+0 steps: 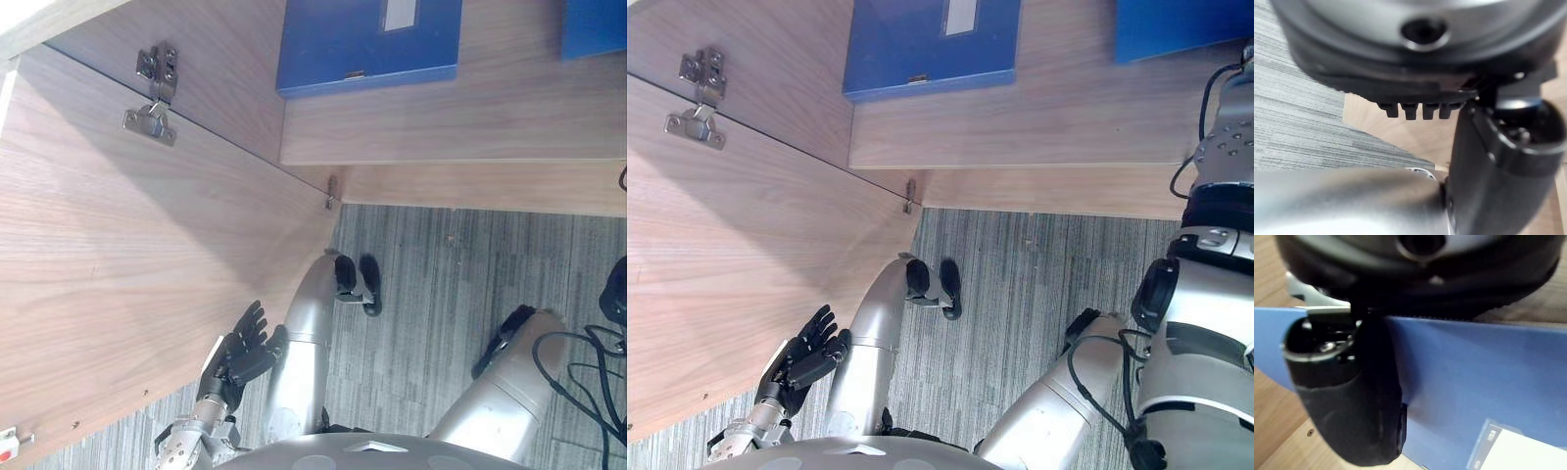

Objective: Walk over to the cabinet, pick up the folder, carry it to the office cabinet, place the folder inside the office cabinet, then close the office cabinet door

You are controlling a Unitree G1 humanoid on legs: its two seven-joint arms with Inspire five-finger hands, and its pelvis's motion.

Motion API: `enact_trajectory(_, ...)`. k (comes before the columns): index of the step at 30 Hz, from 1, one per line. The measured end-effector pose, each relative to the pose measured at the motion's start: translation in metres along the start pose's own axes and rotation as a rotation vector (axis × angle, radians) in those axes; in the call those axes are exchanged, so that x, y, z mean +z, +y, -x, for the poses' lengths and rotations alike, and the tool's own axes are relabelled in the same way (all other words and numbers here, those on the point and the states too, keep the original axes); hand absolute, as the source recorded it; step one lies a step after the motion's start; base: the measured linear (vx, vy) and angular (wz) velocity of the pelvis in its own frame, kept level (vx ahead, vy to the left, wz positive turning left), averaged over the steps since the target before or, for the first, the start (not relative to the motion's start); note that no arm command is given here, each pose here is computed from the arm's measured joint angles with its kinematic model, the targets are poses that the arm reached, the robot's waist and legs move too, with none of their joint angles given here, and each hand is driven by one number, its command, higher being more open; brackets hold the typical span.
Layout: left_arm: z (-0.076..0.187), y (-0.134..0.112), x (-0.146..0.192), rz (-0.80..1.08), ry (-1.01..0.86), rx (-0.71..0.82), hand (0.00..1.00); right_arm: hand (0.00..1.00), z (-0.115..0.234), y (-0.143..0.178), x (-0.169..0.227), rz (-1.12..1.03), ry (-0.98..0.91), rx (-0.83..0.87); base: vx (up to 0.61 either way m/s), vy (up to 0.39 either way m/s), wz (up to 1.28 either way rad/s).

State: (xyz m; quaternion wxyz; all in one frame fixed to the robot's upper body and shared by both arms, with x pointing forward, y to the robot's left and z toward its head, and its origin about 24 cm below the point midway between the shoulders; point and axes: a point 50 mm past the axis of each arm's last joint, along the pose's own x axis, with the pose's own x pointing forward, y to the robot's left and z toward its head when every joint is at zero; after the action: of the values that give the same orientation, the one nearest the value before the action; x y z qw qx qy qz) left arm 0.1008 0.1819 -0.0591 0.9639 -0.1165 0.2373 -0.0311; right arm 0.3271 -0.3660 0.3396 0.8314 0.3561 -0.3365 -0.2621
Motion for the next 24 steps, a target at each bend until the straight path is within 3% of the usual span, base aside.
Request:
enact_trajectory(5,0.002,0.008,-0.017,0.091,0.014,0.148,1.00,1.00,0.000,0.007,-0.004,0.016,0.035,0.018,0.00,0.008,-0.02)
enact_trajectory(12,-0.006,0.029,-0.034,0.094,0.088,0.243,1.00,1.00,0.002,0.004,-0.022,0.018,0.104,0.026,-0.01,0.020,-0.07)
enact_trajectory(14,0.000,0.033,-0.057,0.027,0.228,0.268,1.00,1.00,0.007,0.007,-0.039,-0.003,0.149,0.036,0.01,0.022,-0.14)
enact_trajectory(15,0.009,0.030,-0.084,0.010,0.394,0.268,1.00,1.00,0.010,0.008,-0.047,-0.018,0.172,0.032,0.02,0.019,-0.12)
enact_trajectory(18,0.022,0.022,-0.110,0.057,0.542,0.288,1.00,1.00,0.011,0.006,-0.050,-0.038,0.179,0.021,0.03,0.023,-0.05)
enact_trajectory(24,0.015,0.020,-0.113,0.072,0.557,0.300,1.00,1.00,0.015,0.007,-0.063,0.010,0.206,0.069,0.00,0.060,-0.01)
